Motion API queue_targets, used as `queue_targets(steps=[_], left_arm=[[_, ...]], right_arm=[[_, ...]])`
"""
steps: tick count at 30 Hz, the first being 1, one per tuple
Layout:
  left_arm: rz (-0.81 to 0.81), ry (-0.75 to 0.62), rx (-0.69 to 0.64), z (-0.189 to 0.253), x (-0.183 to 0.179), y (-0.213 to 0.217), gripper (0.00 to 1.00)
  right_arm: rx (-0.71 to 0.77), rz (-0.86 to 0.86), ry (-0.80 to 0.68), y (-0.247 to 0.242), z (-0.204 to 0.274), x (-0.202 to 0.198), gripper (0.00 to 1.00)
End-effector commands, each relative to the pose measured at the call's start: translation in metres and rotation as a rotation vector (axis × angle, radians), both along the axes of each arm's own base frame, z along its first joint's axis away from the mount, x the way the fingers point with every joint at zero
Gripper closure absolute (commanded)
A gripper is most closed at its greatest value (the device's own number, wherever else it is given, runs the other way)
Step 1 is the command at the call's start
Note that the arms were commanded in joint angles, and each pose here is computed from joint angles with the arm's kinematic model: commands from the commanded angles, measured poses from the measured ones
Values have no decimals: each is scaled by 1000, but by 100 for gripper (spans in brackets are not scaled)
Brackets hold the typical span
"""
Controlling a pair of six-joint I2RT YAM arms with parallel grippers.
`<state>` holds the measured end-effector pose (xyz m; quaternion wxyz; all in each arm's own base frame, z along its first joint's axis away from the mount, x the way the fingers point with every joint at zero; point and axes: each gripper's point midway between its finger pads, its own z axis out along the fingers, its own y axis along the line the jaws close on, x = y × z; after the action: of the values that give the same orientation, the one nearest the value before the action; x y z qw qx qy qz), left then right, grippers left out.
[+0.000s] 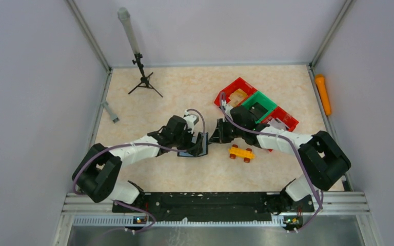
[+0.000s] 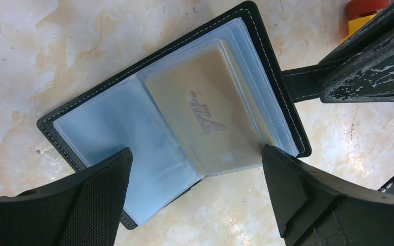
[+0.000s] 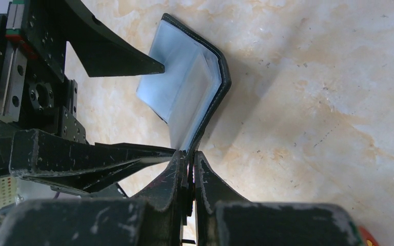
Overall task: Take the credit cards out of the card holder
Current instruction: Remove the credit card from the card holder.
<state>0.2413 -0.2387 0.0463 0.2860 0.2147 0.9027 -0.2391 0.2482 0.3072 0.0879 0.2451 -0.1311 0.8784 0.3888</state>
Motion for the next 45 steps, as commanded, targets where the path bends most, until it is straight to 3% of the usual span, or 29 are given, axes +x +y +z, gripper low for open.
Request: queue_targets(steps=[1,7,16,19,22,24,27,34,42,45], left_arm=[[-16,-67,-1,14,10,-8,1],[-11,-75,37,11,11,-7,4],[97,-57,117,1,21,8,44],[98,-39,114,-3,20,7,50],[99,-19,116,-6,20,7,54],[97,-5,117,-9,19,8,58],[102,18,135,-14,19,9,60],[119,46,180,-24,20,14,61],[115,97,219,-36,18,15,61],[126,111,241,-41,19,17,60]], right_arm=[[76,25,-76,14,40,5,100],[83,20,-78,14,44,4,100],[28,-16,-82,4,33,7,95],[22,-20,-76,3,28,7,93],[22,-27,-73,3,26,8,84],[22,-30,-70,3,24,7,73],[29,-37,-67,2,22,6,58],[14,-66,-49,-5,8,3,51],[-52,-139,-34,-25,-10,-1,26],[-49,-144,-2,-27,-17,-8,25]])
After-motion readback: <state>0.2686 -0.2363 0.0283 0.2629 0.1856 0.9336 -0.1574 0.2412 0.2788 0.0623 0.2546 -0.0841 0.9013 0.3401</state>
